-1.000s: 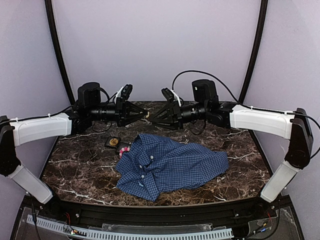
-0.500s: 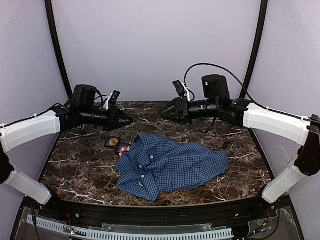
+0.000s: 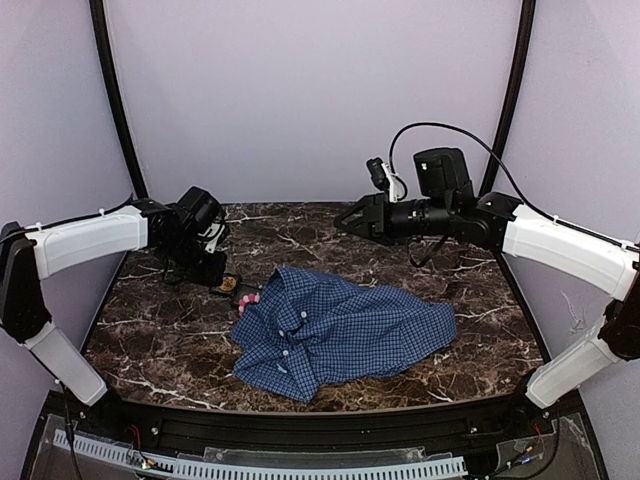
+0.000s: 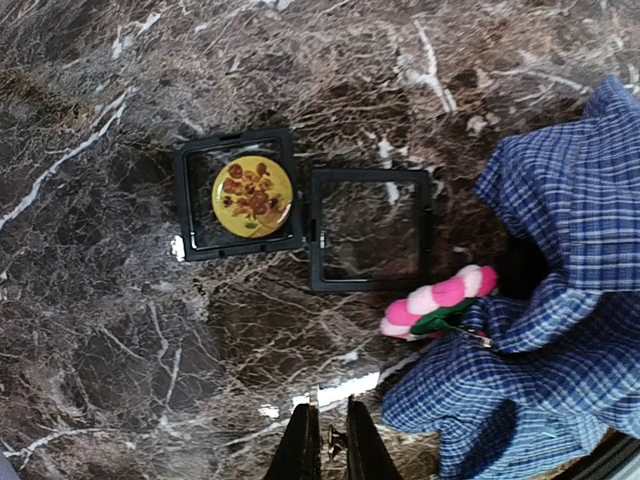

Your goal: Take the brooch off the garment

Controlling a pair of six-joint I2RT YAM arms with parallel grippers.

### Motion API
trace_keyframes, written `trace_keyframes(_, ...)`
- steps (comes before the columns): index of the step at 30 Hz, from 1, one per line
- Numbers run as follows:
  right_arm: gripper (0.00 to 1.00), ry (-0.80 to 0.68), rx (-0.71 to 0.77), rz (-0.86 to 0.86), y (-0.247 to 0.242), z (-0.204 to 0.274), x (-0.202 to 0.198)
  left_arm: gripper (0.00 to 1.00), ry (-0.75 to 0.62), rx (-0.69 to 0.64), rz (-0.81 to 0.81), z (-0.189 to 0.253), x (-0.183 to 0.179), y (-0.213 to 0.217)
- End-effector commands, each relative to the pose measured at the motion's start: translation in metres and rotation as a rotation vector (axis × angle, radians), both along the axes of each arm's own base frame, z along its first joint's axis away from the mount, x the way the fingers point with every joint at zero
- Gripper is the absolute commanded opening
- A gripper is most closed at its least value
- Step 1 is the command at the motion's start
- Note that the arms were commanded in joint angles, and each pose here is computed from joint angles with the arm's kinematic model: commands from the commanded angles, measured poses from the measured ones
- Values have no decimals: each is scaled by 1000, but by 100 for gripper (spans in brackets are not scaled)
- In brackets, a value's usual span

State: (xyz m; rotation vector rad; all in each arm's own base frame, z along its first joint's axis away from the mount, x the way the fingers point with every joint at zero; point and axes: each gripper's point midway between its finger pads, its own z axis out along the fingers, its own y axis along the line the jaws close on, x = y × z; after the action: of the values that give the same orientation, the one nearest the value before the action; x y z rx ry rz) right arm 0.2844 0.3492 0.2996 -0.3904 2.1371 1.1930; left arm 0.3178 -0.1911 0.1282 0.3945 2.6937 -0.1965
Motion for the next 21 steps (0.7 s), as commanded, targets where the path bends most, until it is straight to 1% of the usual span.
trace_keyframes(1, 44, -41, -2, -39, -7, 12, 5, 1, -17, 163, -69, -6, 5, 7)
trace_keyframes(4, 45, -36, -3, -42, -7, 11, 6, 1, -27, 209, -101, -14, 15, -3)
trace_keyframes(9, 47, -17, -31, -49, -7, -1, 7, 1, -44, 222, -143, -21, 26, -20)
trace_keyframes(10, 49, -13, -38, -48, -7, -4, 7, 1, -32, 236, -156, -28, 26, -23)
trace_keyframes(13, 59, -36, -90, -16, 1, -14, 3, 1, -21, 272, -178, -38, 27, -29)
trace_keyframes(14, 64, -53, -126, 6, 7, -20, -2, 1, -21, 267, -174, -39, 27, -31)
trace_keyframes(16, 70, -85, -202, 42, 19, -34, -7, 1, -20, 247, -166, -41, 28, -34)
trace_keyframes(18, 73, -110, -267, 77, 32, -48, -11, 1, -10, 230, -158, -42, 26, -36)
trace_keyframes(21, 76, -143, -338, 100, 52, -65, -10, 1, 8, 216, -149, -46, 20, -35)
